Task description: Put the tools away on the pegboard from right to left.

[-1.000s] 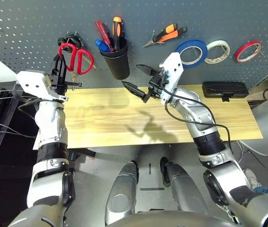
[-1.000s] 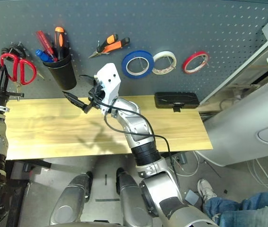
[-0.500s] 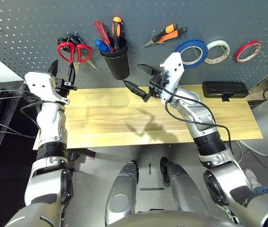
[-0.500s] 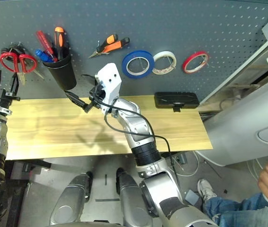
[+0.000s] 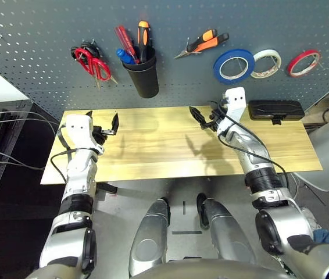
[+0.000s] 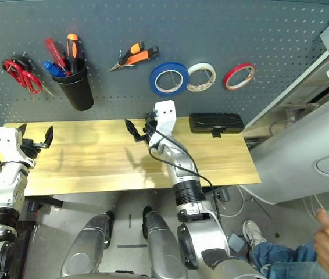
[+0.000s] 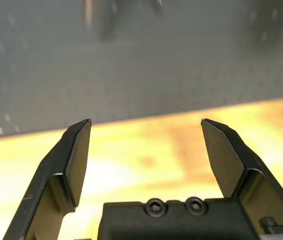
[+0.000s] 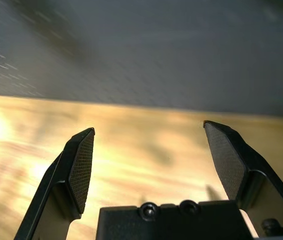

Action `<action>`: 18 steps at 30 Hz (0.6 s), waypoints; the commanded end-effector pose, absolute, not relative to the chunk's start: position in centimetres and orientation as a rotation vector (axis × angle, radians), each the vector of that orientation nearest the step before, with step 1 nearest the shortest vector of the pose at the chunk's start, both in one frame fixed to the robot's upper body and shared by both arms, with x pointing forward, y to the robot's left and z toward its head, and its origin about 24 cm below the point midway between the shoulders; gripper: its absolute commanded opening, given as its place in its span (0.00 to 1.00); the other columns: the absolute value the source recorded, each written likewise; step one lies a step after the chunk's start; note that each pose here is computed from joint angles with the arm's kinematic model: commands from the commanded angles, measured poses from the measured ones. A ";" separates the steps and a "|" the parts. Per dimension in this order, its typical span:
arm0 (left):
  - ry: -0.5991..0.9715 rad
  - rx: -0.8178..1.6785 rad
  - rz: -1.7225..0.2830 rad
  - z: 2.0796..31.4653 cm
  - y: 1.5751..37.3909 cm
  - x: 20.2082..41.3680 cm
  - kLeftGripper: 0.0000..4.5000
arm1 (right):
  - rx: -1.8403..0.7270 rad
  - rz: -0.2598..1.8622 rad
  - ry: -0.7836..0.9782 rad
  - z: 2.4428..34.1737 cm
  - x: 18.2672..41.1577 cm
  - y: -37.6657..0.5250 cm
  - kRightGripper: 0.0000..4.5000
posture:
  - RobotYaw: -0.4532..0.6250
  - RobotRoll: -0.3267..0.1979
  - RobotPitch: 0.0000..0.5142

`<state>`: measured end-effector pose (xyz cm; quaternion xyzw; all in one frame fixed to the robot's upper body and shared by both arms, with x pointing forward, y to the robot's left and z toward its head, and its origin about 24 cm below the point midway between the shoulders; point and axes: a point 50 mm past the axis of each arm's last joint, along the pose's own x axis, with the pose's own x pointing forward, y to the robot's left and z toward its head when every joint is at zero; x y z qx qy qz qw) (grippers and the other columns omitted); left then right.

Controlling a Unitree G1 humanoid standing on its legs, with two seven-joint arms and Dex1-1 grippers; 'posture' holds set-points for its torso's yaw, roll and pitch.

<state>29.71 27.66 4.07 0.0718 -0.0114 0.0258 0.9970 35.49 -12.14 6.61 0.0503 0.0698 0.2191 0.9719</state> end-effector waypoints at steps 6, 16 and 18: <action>0.082 0.134 -0.042 1.9 25.3 29.5 1.00 | 0.090 0.261 0.216 4.0 35.0 -15.6 1.00 | 0.46 0.62 0.48; 0.170 0.133 -0.119 0.2 22.9 30.1 1.00 | 0.042 0.085 0.272 2.6 33.9 -20.7 1.00 | 0.43 0.62 0.46; 0.195 0.143 -0.142 -0.2 22.3 30.2 1.00 | 0.029 0.056 0.279 2.5 33.6 -21.8 1.00 | 0.42 0.62 0.45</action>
